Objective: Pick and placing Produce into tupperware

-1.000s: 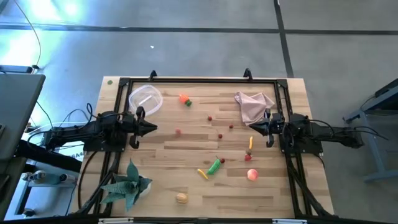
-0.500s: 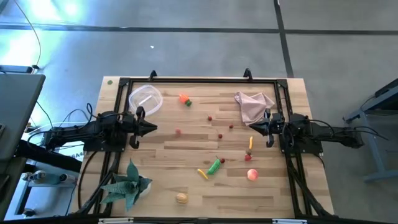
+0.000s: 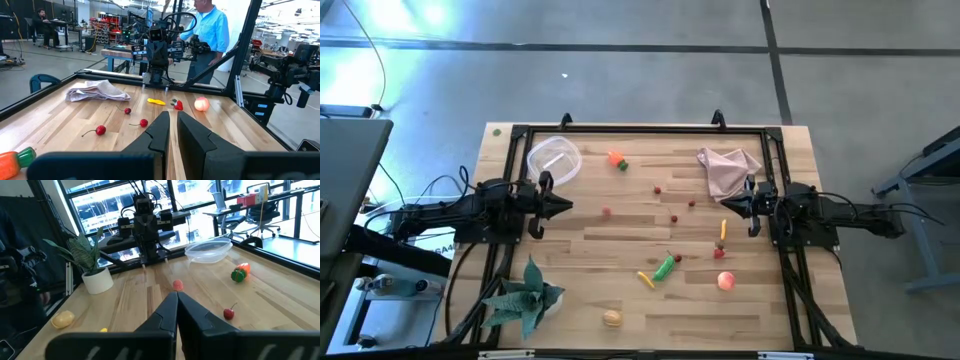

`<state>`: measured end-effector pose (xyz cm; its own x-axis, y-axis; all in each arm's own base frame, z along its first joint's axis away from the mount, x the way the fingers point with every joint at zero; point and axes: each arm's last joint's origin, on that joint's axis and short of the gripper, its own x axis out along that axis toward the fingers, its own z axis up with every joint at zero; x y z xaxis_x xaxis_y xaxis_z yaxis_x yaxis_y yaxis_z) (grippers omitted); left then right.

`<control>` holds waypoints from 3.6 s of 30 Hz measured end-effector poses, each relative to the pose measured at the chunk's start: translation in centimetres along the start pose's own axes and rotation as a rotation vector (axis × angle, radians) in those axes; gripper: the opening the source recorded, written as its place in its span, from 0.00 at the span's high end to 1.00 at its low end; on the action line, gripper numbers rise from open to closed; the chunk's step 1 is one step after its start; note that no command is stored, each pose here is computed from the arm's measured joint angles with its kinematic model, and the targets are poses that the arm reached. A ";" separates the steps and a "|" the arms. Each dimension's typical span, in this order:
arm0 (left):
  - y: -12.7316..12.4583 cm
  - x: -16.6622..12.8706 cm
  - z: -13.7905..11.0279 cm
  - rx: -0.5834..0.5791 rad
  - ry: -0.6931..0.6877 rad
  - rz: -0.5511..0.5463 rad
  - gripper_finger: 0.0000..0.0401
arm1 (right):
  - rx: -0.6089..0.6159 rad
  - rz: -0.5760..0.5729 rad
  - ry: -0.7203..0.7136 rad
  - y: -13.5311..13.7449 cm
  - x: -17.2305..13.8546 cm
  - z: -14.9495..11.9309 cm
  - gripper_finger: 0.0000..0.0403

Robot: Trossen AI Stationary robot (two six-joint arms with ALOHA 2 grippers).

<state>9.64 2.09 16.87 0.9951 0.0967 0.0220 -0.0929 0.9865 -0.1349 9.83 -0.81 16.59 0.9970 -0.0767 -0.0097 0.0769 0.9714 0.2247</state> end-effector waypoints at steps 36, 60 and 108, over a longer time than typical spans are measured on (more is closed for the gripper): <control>0.0 0.0 0.0 0.000 0.000 0.001 0.94 | 0.000 0.000 0.000 0.0 0.0 0.0 1.00; 0.0 0.0 0.1 0.003 -0.008 -0.001 0.94 | 0.045 -0.031 -0.016 -0.1 0.0 0.1 1.00; 4.2 8.4 22.6 -0.069 0.469 0.895 0.94 | 0.045 -0.012 -0.390 0.5 -0.7 3.5 1.00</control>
<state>16.79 10.00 38.90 0.4756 0.7206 -0.5045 -0.8239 0.5658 0.0314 9.15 -1.06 20.14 0.9176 -0.1761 0.3565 0.0796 0.9598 0.2692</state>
